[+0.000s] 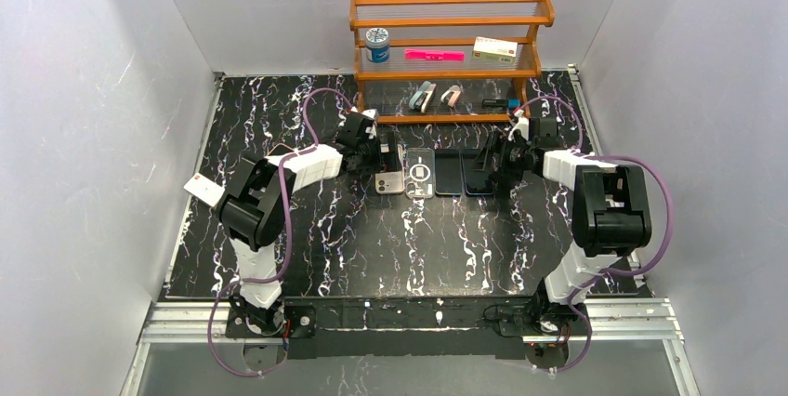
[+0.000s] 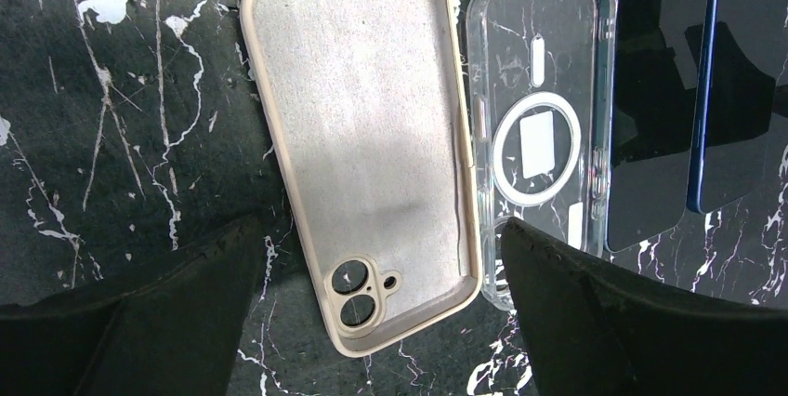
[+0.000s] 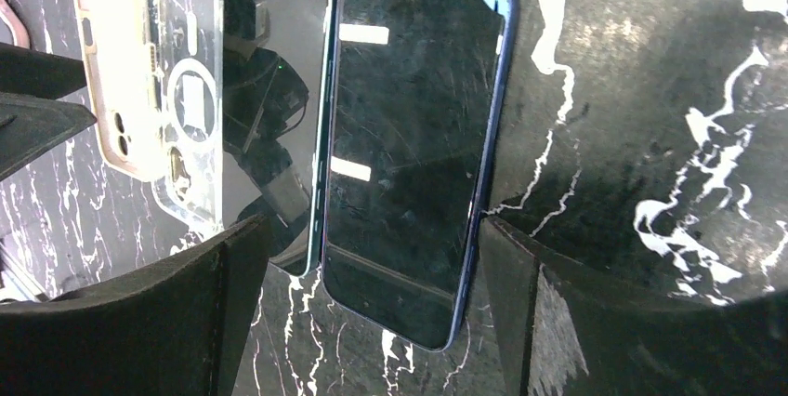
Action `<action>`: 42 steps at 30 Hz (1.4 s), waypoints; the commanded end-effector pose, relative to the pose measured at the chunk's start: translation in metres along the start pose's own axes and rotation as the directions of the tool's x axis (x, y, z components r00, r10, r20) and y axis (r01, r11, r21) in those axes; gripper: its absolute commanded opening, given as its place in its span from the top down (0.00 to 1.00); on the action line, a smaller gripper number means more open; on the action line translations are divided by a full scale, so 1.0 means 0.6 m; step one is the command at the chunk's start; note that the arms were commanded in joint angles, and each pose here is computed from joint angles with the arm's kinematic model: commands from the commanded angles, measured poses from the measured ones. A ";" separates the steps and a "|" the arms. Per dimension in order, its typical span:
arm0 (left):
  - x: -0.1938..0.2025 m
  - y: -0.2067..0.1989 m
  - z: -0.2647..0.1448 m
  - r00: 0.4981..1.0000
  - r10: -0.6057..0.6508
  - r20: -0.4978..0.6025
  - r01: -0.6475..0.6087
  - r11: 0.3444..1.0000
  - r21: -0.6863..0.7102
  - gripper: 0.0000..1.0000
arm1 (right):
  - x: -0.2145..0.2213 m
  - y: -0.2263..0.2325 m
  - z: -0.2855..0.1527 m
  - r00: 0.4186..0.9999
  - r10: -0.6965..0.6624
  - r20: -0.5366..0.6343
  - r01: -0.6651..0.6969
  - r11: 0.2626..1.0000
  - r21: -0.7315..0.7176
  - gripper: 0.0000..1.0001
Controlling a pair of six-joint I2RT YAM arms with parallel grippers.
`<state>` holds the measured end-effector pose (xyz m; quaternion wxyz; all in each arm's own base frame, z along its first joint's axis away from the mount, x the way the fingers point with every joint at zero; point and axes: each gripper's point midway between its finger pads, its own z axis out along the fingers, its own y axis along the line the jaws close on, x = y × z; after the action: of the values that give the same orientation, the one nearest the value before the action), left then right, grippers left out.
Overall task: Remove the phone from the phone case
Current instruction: Place the phone case at the center of the board, then pick up the phone at the center of the board.
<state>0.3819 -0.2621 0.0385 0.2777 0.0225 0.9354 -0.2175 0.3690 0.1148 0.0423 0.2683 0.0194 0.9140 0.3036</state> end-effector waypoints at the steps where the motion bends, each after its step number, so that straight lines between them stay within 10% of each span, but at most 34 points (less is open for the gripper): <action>1: 0.050 0.005 0.004 0.995 0.009 -0.103 -0.009 1.000 -0.004 0.02 | 0.034 -0.005 0.017 0.997 -0.009 -0.072 0.011 1.000 0.020 0.10; 24: -0.033 0.018 -0.078 0.997 -0.026 0.073 0.034 0.994 -0.105 0.02 | 0.019 0.032 -0.050 0.996 -0.087 0.035 0.084 0.994 0.068 0.01; 34: -0.095 0.210 -0.246 0.910 -0.091 0.404 0.312 0.792 -0.524 0.02 | 0.030 0.067 -0.113 0.978 -0.128 0.162 0.123 0.991 0.045 0.01; 42: -0.110 0.302 -0.263 0.865 -0.196 0.462 0.459 0.679 -0.572 0.02 | 0.044 0.084 -0.134 0.960 -0.162 0.229 0.166 0.986 0.001 0.01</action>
<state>0.3851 -0.0599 0.1294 0.4072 -0.2363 0.8813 0.0408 0.2988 0.1128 0.1003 0.3665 -0.0121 0.8901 0.2707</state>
